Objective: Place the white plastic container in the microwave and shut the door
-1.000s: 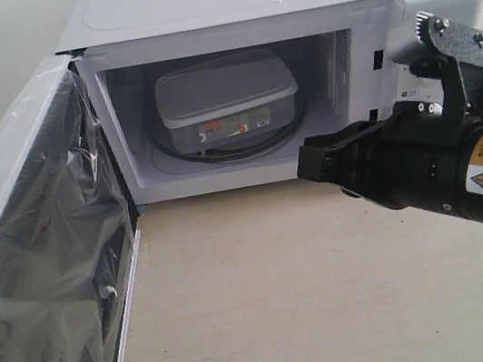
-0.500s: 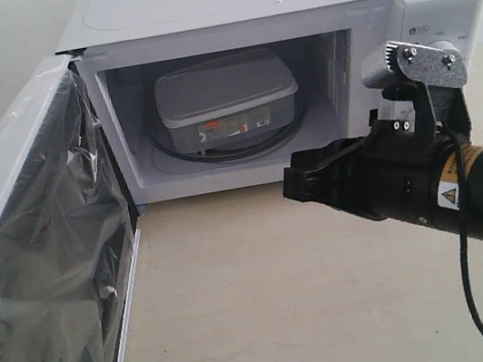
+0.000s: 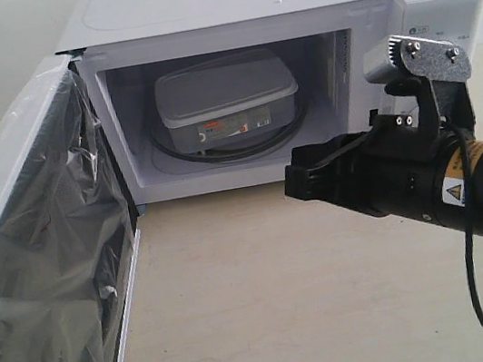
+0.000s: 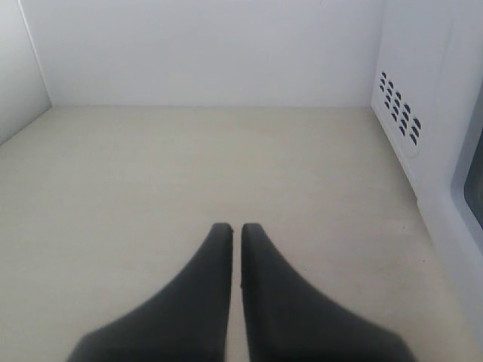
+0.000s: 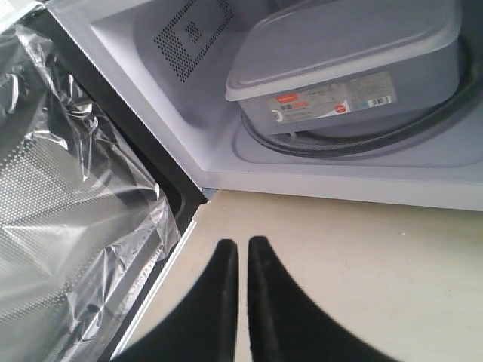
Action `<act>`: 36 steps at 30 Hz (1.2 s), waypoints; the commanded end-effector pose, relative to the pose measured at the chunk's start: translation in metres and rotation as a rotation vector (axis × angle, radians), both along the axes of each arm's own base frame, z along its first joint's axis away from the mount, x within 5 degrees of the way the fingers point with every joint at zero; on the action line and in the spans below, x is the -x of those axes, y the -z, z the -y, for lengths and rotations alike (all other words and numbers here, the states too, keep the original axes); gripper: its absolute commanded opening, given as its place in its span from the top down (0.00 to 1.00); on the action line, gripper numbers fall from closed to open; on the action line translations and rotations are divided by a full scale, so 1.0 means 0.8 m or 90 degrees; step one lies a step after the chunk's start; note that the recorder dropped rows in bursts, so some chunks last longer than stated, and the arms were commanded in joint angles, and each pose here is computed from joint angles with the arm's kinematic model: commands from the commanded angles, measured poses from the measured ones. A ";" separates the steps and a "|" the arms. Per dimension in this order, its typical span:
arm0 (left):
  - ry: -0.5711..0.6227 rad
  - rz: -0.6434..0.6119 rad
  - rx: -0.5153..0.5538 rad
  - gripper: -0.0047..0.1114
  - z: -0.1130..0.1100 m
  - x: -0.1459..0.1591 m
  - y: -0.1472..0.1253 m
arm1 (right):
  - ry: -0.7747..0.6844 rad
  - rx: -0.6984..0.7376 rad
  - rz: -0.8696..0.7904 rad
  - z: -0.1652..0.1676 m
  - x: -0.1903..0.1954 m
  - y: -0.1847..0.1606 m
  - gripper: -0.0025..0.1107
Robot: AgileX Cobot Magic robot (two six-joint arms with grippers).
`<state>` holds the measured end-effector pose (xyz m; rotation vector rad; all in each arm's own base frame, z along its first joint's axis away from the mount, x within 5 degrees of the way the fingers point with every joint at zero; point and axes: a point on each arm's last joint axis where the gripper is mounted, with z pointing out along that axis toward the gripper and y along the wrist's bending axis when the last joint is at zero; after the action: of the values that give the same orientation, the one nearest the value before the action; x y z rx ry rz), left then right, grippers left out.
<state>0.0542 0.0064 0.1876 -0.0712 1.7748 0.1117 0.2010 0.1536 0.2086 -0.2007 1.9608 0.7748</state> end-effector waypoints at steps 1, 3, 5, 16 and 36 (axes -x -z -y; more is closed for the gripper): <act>-0.001 0.003 0.010 0.92 0.000 0.000 0.001 | -0.007 0.011 0.003 0.001 0.002 -0.001 0.98; -0.001 0.003 0.008 0.92 0.000 0.000 0.001 | -0.008 0.015 0.003 0.001 0.002 0.000 0.98; -0.001 0.008 0.004 0.92 0.000 0.000 0.000 | -0.008 0.015 0.003 0.001 0.002 0.000 0.98; 0.007 0.409 0.164 0.92 -0.002 0.007 -0.067 | -0.007 0.017 0.000 0.001 0.003 0.000 0.98; 0.023 0.018 0.321 0.92 0.014 -0.013 -0.141 | -0.027 0.094 0.070 0.029 0.036 -0.049 0.98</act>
<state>0.0629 -0.0006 0.2938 -0.4662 1.6558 -0.3643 0.1792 0.1359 0.2452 -0.3415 1.8831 0.6665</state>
